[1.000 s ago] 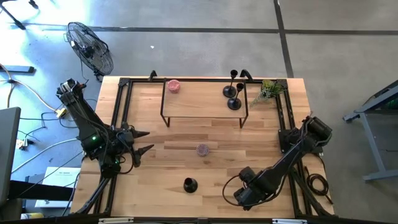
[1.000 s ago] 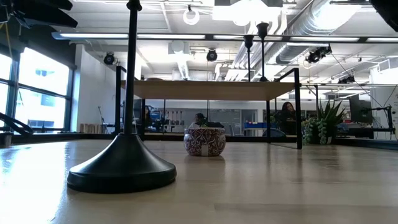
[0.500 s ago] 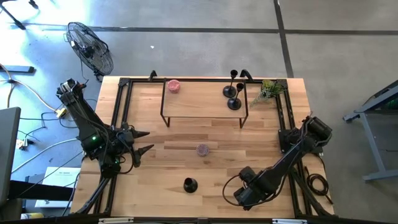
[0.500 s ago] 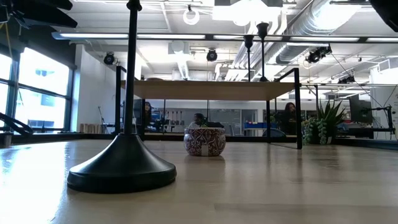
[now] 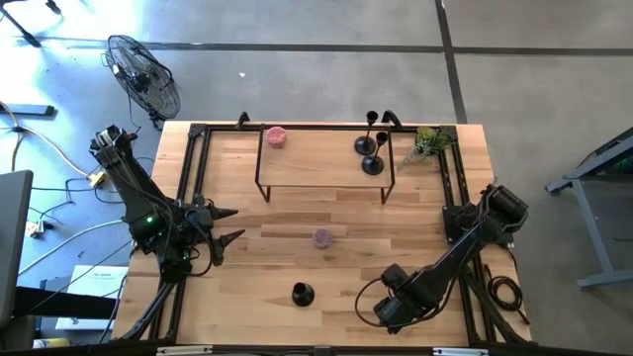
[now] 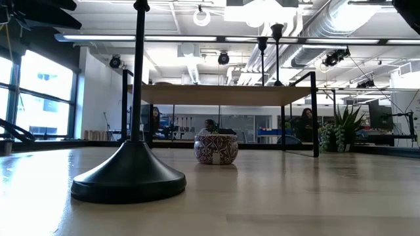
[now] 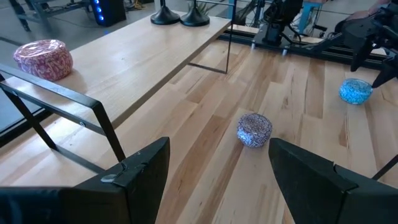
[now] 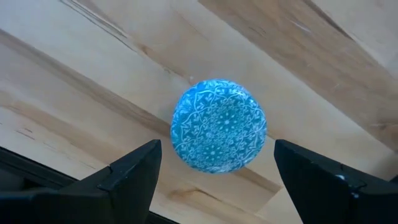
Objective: Pick & Place candle stick holders
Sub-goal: Put the blue patterned scented candle on the shelf
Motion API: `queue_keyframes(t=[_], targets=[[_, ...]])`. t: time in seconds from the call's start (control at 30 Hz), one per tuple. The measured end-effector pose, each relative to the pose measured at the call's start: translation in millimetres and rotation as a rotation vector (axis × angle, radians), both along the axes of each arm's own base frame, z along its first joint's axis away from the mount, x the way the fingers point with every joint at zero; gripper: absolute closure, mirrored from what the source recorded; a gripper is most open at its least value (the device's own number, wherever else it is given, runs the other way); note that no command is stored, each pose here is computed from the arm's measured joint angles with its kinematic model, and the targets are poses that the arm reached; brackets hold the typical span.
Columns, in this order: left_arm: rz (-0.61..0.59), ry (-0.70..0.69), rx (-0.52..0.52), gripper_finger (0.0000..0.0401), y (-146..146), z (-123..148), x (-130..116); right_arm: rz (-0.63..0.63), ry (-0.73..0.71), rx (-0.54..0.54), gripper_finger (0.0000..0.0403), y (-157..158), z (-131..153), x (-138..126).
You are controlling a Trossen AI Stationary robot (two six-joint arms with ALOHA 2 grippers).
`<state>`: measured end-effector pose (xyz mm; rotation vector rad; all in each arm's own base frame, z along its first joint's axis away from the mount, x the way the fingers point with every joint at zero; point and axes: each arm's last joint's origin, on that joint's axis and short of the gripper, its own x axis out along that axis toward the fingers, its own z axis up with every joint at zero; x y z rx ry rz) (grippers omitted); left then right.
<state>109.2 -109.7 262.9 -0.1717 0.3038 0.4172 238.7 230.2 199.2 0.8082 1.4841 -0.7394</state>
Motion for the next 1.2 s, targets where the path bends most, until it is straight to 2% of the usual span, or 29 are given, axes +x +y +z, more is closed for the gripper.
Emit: queue_keyframes(t=[0.5, 0.63, 0.87, 1.2], targets=[[-0.014, 0.017, -0.015, 0.0132, -1, 0, 0, 0.028, -0.019, 0.001, 0.0096, 0, -1, 1], [-0.014, 0.016, -0.016, 0.0132, -1, 0, 0, 0.029, 0.011, 0.052, 0.0096, -2, -20, -4], [-0.014, 0.016, -0.017, 0.0132, -1, 0, 0, 0.033, -0.043, 0.119, 0.0095, -6, -50, -9], [-0.013, 0.015, -0.017, 0.0132, -1, 0, 0, 0.028, -0.096, 0.138, 0.0094, -8, -63, -10]])
